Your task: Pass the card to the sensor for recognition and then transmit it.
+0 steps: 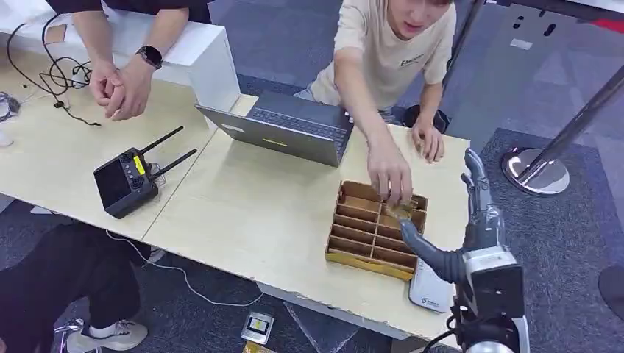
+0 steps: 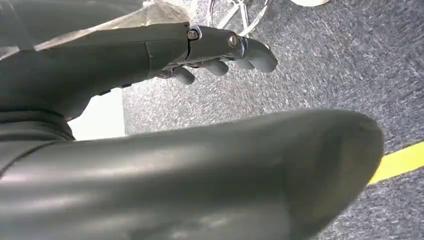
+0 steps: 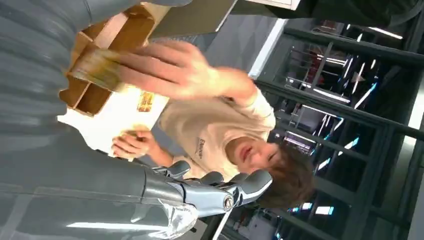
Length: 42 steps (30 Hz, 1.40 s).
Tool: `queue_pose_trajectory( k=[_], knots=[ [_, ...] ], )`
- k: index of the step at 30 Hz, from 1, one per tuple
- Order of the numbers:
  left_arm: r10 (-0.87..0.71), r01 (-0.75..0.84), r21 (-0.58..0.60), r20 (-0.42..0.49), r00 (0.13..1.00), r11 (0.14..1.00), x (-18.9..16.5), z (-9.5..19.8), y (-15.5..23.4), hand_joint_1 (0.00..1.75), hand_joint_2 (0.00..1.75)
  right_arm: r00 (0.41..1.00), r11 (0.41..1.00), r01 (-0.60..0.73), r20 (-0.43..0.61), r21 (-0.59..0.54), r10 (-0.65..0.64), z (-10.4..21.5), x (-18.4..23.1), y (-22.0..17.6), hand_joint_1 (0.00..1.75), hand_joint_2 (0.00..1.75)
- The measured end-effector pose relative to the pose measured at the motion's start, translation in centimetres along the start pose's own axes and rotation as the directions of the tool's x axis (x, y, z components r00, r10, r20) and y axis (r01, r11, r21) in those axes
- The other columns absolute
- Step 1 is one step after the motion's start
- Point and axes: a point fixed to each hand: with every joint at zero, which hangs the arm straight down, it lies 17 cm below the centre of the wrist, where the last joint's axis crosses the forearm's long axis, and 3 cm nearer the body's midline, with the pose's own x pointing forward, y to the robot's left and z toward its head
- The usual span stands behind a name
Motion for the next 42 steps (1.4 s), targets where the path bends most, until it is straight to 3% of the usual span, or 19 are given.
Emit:
queue_pose_trajectory(
  k=[10, 19, 42],
  knots=[
    [0.008, -0.008, -0.009, -0.021, 1.0, 1.0, -0.3, 0.1, -0.2, 0.0, 0.0, 0.984, 0.984, -0.176, 0.026, 0.022, 0.175, -0.7, -0.4, 0.8, 0.0, 1.75],
    [0.007, -0.007, -0.006, -0.006, 1.0, 1.0, -0.1, 0.0, -0.1, 0.0, 0.0, 0.967, 0.966, -0.253, 0.006, 0.053, 0.253, -0.1, -1.9, 2.0, 0.0, 1.75],
    [0.002, -0.002, 0.002, -0.001, 1.0, 1.0, -0.2, -0.1, 0.3, 0.0, 0.0, 0.932, 0.923, -0.333, -0.083, 0.195, 0.354, 4.7, -7.1, 4.0, 0.0, 1.75]
  ],
)
